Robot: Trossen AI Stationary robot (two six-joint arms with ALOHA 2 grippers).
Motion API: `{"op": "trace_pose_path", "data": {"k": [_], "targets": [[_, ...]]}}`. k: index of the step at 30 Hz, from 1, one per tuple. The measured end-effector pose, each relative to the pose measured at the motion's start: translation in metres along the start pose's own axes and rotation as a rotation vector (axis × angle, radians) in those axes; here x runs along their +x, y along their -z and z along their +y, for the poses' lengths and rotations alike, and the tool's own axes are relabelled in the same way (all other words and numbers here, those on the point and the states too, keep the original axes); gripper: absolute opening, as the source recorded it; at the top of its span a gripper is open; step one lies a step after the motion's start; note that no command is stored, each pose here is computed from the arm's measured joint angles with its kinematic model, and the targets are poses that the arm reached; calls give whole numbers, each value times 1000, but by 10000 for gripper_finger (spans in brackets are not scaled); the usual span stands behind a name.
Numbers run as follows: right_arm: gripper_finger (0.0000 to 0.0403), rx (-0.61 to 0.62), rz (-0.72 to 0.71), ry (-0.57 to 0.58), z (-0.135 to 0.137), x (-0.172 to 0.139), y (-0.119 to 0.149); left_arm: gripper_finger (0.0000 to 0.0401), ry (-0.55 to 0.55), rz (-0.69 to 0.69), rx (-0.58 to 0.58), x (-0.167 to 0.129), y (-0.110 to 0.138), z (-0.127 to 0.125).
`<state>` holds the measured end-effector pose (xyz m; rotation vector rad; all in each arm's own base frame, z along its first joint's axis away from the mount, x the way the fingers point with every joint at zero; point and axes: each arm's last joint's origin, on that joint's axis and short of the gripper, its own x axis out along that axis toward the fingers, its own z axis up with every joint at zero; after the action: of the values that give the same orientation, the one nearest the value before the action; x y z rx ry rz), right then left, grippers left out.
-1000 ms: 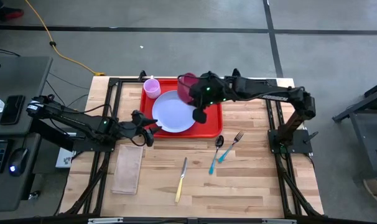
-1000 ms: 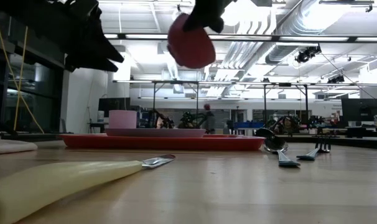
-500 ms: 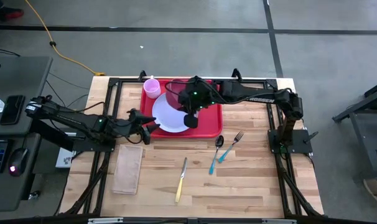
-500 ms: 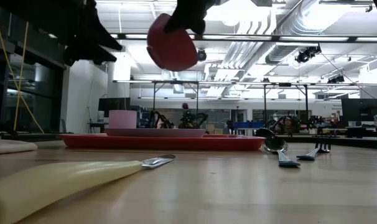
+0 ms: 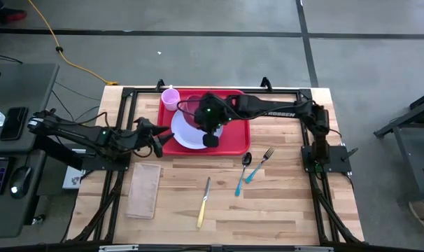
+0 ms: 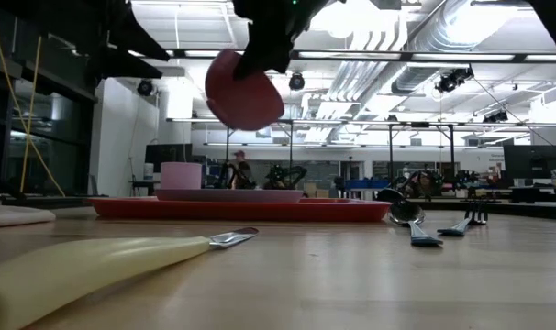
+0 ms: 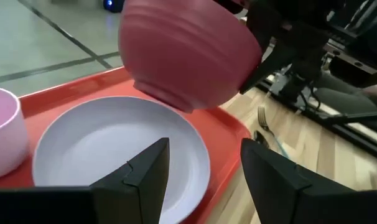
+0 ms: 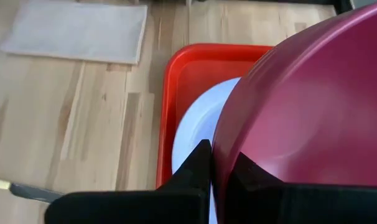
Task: Set up tray
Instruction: Put the red bowl on the white plate
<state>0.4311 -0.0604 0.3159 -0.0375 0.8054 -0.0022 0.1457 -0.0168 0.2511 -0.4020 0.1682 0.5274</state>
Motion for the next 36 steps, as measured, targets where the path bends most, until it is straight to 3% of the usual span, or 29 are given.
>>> {"op": "trace_pose_path", "data": {"k": [12,21,36], "targets": [[0,13,80,-24,-9,34,14,230,-1,131,89,-3,11,7],[0,-7,179,-15,-10,58,28,230,20,84,119,-16,3,15],[0,-108,196,25,-12,69,32,230,30,79,173,-26,3,26]]}}
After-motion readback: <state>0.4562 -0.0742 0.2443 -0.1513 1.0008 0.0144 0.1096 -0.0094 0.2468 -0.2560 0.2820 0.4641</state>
